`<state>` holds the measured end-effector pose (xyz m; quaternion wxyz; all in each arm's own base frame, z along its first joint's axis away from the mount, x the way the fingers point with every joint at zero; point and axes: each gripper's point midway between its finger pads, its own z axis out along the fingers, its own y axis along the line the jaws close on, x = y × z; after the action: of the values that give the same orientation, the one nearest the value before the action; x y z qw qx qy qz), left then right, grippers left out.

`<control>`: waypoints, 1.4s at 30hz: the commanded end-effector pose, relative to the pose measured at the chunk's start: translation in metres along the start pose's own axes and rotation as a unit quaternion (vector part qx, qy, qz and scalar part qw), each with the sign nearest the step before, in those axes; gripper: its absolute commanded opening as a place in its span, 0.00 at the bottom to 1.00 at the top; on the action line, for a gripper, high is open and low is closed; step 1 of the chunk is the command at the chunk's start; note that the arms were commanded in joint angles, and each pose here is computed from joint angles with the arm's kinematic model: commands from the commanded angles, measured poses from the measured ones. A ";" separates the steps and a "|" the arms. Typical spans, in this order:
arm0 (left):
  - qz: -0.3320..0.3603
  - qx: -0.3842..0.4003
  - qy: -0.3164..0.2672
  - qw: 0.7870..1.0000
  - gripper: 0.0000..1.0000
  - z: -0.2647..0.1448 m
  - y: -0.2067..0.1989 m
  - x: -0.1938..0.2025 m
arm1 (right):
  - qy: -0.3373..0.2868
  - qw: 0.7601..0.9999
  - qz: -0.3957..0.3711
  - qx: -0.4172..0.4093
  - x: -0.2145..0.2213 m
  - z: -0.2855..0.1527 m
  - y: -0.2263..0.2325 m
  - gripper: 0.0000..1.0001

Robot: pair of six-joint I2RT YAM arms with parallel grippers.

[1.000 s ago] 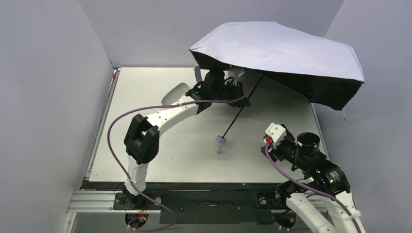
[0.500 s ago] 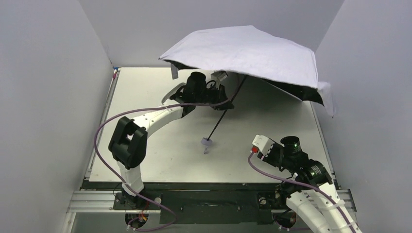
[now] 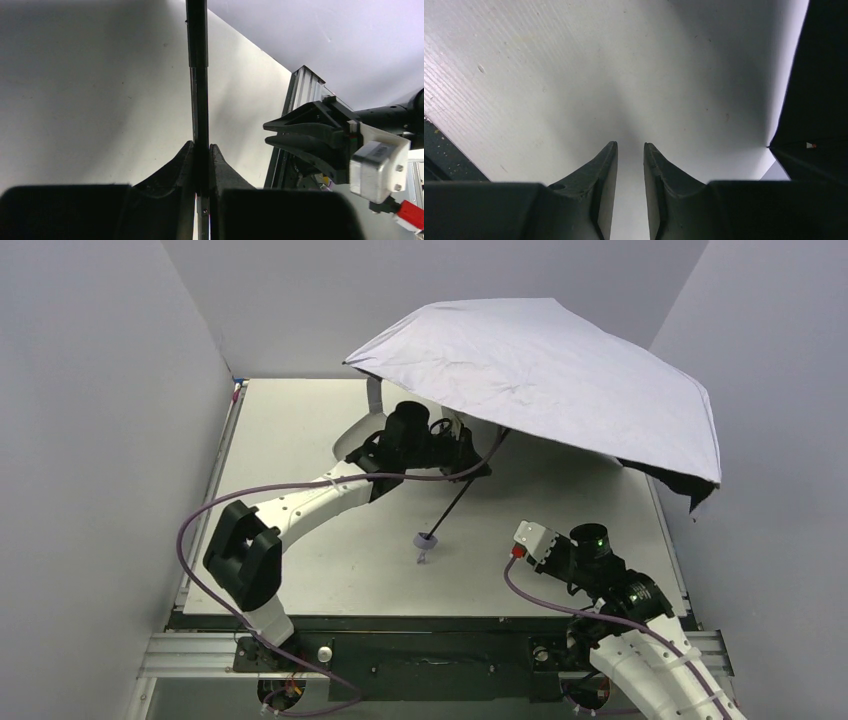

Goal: Open the umbrella

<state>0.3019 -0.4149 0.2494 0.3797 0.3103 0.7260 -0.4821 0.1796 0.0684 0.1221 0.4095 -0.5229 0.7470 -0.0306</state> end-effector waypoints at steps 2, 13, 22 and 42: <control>0.030 0.003 -0.080 0.996 0.00 -0.016 -0.024 -0.051 | -0.014 1.000 -0.003 0.024 -0.010 0.005 -0.012 0.21; -0.037 -0.047 -0.067 0.996 0.00 -0.024 0.007 0.003 | -0.014 1.000 -0.006 0.024 -0.011 0.011 -0.013 0.11; -0.042 -0.105 -0.063 0.992 0.07 -0.041 0.029 0.027 | -0.024 0.999 -0.008 0.023 -0.021 0.015 -0.017 0.10; 0.232 -0.220 0.200 0.926 0.97 -0.165 0.084 0.119 | -0.044 0.998 -0.031 -0.012 -0.041 0.024 -0.011 0.11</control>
<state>0.2833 -0.2640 0.1711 0.4213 0.3608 0.7975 -0.2375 0.1965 0.0889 0.1118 0.3952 -0.5484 0.7366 -0.0196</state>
